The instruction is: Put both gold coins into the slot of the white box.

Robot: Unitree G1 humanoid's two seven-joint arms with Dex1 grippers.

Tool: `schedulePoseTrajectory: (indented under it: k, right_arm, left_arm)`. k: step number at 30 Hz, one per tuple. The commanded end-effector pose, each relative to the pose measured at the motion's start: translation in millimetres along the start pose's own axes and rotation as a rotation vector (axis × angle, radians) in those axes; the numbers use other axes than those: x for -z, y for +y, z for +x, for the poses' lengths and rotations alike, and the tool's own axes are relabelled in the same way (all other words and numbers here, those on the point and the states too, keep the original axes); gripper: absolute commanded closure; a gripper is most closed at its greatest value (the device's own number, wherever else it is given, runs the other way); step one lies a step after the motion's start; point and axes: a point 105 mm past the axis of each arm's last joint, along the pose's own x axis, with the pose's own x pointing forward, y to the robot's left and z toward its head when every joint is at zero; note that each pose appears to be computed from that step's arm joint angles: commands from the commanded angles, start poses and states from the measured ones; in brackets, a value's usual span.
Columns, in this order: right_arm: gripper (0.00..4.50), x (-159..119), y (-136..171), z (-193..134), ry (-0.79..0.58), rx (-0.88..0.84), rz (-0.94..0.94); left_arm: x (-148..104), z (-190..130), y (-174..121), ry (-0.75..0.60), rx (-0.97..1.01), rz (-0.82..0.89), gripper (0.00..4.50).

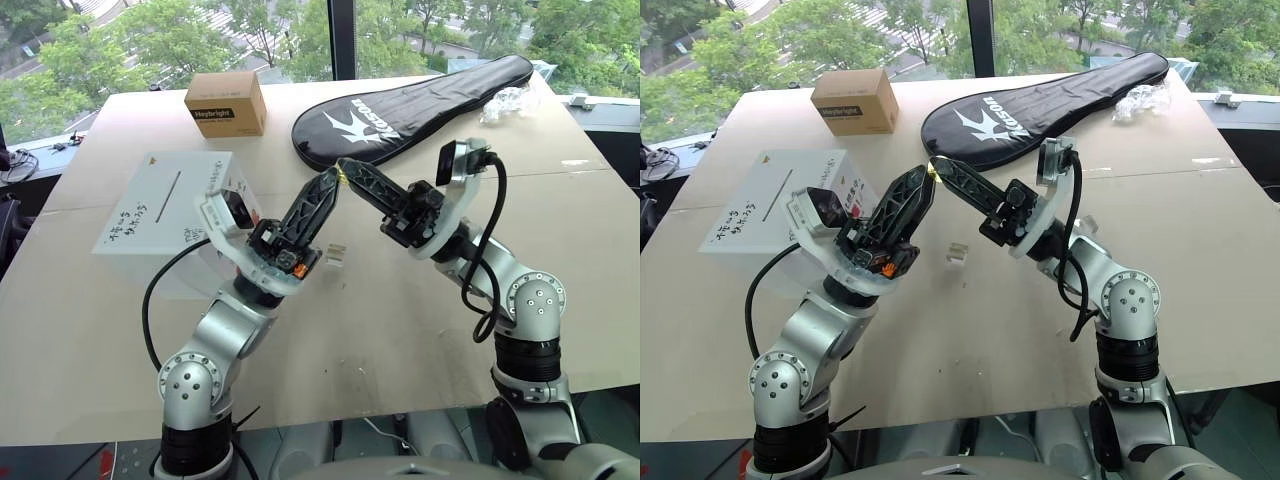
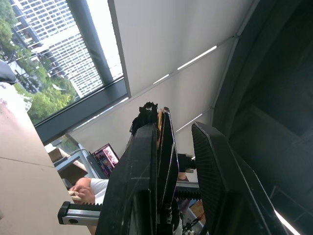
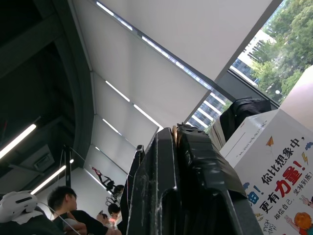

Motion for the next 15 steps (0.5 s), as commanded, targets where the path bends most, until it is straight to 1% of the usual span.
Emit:
schedulePoseTrajectory:
  k: [1,3,14,15]
  right_arm:
    - [4.5,1.7,19.5,4.7,0.017,-0.083,-0.035]
    - [4.5,1.8,19.8,4.7,0.018,-0.083,-0.036]
    - [4.5,4.7,20.9,6.1,0.041,-0.084,-0.074]
    - [4.18,4.9,21.0,6.2,0.042,-0.083,-0.08]
  left_arm:
    - [2.7,2.7,-5.3,0.009,0.023,-0.016,3.81]
    - [2.5,2.7,-4.8,0.007,0.02,-0.019,4.42]
    - [4.5,3.0,-2.3,0.021,0.002,-0.016,4.42]
    - [4.8,2.9,-1.7,0.024,-0.001,-0.013,4.47]
